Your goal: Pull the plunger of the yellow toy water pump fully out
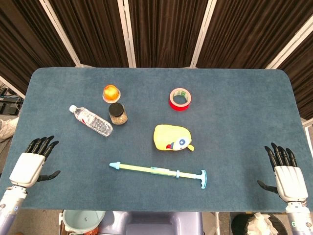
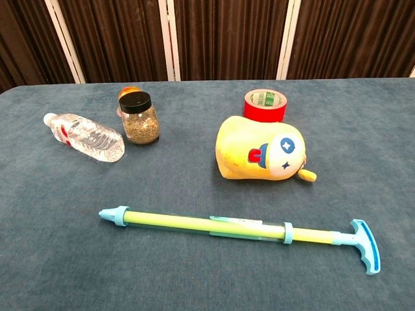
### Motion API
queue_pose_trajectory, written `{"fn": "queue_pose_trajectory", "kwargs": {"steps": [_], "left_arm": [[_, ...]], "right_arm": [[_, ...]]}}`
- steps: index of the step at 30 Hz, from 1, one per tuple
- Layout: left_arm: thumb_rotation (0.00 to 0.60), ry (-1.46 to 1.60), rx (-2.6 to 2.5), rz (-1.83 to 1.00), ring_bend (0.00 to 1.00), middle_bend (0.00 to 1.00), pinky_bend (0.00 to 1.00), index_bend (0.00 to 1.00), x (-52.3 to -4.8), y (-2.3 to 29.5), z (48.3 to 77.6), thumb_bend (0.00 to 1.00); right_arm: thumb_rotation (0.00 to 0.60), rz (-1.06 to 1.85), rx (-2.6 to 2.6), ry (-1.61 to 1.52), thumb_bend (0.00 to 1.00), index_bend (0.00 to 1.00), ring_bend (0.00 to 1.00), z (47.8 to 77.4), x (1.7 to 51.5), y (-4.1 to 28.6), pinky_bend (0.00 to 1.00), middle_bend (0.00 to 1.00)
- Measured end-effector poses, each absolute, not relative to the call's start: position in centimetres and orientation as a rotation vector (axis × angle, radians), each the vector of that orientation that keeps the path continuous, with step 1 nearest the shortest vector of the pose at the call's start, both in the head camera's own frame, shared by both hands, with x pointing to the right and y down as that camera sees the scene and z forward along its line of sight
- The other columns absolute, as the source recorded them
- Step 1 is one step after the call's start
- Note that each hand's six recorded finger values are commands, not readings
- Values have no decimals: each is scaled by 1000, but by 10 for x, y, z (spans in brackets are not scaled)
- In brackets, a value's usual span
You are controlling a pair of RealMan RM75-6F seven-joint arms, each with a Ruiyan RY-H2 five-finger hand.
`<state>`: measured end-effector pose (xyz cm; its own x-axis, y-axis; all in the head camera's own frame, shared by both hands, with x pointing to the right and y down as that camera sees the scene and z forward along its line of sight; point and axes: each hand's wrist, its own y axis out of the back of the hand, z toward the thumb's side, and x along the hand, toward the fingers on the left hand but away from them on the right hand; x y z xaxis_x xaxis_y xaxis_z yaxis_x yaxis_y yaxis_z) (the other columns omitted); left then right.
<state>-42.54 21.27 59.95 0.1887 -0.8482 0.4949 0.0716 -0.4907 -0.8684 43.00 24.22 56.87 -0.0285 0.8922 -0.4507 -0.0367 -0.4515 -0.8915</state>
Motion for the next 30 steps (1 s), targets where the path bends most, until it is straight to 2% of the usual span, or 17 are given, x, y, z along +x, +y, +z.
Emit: {"fn": "queue_pose_trajectory", "kwargs": {"steps": [6,17,22,30], "left_arm": [[600,725,-1623,-1403,63,54,99,194,-415,211,611,155],[600,729,-1648,-1200,63,79,133,391,-361,205,635,154],[600,698,-1704,-1128,63,92,134,420,-325,201,648,155],[600,664,-1815,-1086,63,97,134,464,-286,200,668,155]], "right_arm": [[600,1604,-1501,-929,0,57,0,576,430,237,0,0],[600,1614,-1538,-877,0,57,0,593,418,220,0,0],[600,1613,-1537,-813,0,57,0,604,406,204,0,0],[600,1616,-1480,-801,0,57,0,603,395,180,0,0]]}}
